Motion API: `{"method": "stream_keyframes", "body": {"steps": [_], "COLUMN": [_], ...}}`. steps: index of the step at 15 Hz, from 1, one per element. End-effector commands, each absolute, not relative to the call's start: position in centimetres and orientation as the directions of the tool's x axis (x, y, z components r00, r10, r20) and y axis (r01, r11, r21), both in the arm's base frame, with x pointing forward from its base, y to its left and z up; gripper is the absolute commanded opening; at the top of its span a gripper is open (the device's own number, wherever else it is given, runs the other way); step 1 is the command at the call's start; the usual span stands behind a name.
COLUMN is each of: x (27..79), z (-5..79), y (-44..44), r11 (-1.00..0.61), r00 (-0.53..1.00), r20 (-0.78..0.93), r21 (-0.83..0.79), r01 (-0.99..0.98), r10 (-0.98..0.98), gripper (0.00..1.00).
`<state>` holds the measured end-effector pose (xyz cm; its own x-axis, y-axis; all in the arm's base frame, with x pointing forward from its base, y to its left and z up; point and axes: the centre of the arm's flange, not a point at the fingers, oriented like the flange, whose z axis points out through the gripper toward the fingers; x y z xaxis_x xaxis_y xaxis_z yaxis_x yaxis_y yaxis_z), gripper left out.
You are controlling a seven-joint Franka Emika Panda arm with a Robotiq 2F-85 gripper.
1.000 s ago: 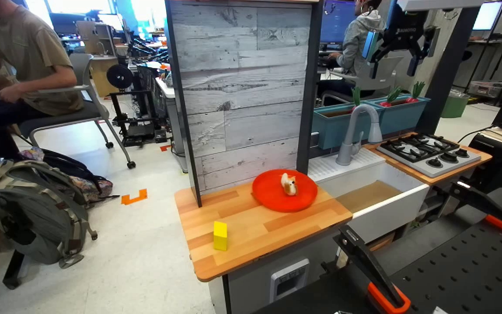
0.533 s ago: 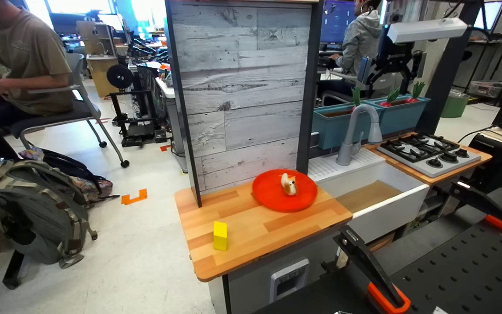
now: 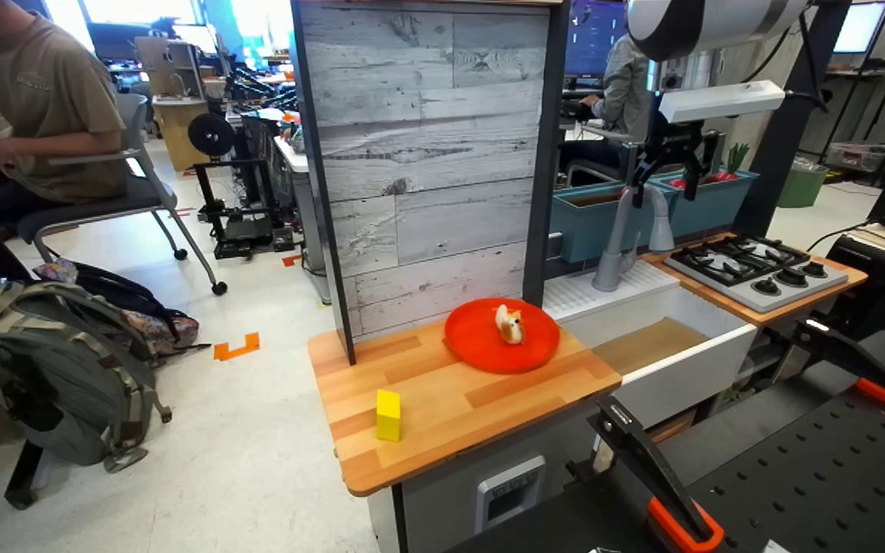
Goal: Turn the faucet to the left
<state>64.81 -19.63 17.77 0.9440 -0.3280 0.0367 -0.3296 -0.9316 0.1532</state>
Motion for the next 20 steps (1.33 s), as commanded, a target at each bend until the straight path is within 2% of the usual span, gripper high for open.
{"method": "stream_keyframes", "body": {"steps": [1, 8, 11, 20], "x": [66.2, 65.3, 65.5, 69.7], "z": [17.2, 16.3, 16.2, 16.6], "y": [-20.4, -20.2, -19.7, -17.1], "r11": [-0.937, -0.959, -0.962, -0.924], "r00": [0.952, 0.966, 0.969, 0.915], "r20": [0.01, -0.108, -0.117, -0.153], "r21": [0.172, 0.187, 0.193, 0.147], "r01": [-0.303, -0.213, -0.194, -0.352], "r10": [-0.306, -0.236, -0.219, -0.373], "gripper": [0.58, 0.03, 0.06, 0.06]}}
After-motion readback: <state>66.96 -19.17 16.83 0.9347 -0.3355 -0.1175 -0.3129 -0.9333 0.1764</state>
